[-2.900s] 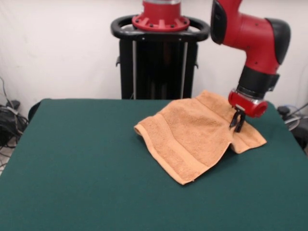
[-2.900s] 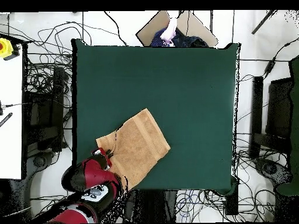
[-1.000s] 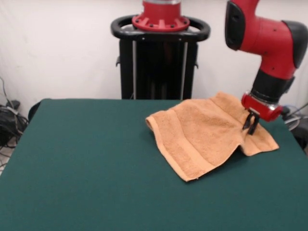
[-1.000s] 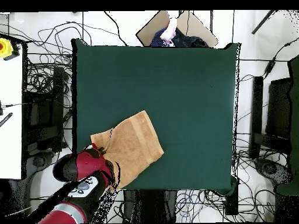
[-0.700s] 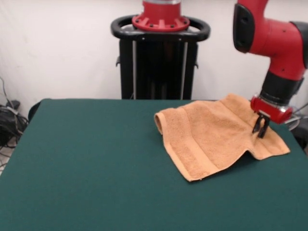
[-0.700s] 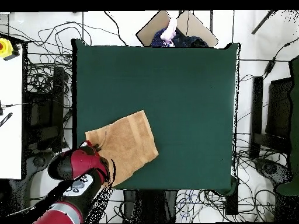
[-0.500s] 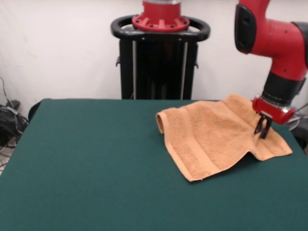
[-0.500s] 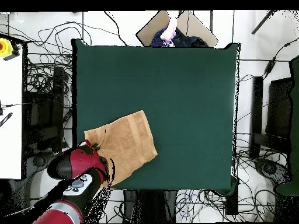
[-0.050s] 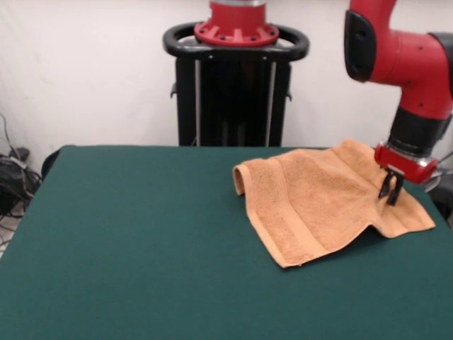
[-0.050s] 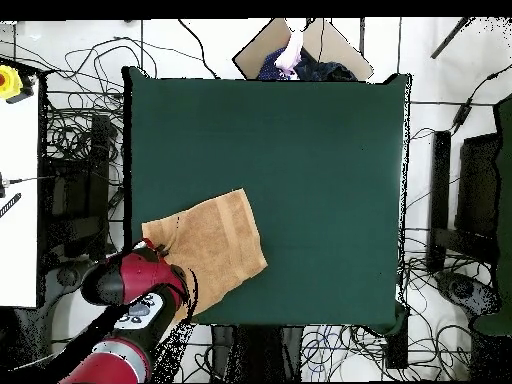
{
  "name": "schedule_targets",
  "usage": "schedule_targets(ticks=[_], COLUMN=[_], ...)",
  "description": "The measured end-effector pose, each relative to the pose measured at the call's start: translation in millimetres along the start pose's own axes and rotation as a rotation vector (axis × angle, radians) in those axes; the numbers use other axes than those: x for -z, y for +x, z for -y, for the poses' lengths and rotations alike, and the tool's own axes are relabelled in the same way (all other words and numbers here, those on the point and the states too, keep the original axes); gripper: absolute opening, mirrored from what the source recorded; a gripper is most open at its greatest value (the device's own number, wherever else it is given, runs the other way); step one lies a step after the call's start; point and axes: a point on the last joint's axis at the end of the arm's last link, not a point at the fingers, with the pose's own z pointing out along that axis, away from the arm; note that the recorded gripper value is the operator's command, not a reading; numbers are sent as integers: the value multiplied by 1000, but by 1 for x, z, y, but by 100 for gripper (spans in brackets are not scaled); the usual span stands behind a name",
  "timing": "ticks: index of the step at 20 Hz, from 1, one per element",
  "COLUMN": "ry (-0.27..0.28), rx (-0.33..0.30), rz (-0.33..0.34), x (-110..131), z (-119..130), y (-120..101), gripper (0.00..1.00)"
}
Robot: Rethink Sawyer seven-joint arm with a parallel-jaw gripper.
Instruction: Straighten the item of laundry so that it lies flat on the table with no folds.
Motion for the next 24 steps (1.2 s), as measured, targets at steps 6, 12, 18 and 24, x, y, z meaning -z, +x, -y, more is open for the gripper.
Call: schedule_targets(ticks=[6, 12, 18, 24], ry=[-16, -39, -66, -81], rx=[6, 16, 23, 21], rz=[-5, -1, -1, -15], x=[1, 1, 2, 2], z=[-9, -22, -37, -43], y=[4, 7, 9, 9], gripper=[0, 0, 0, 0])
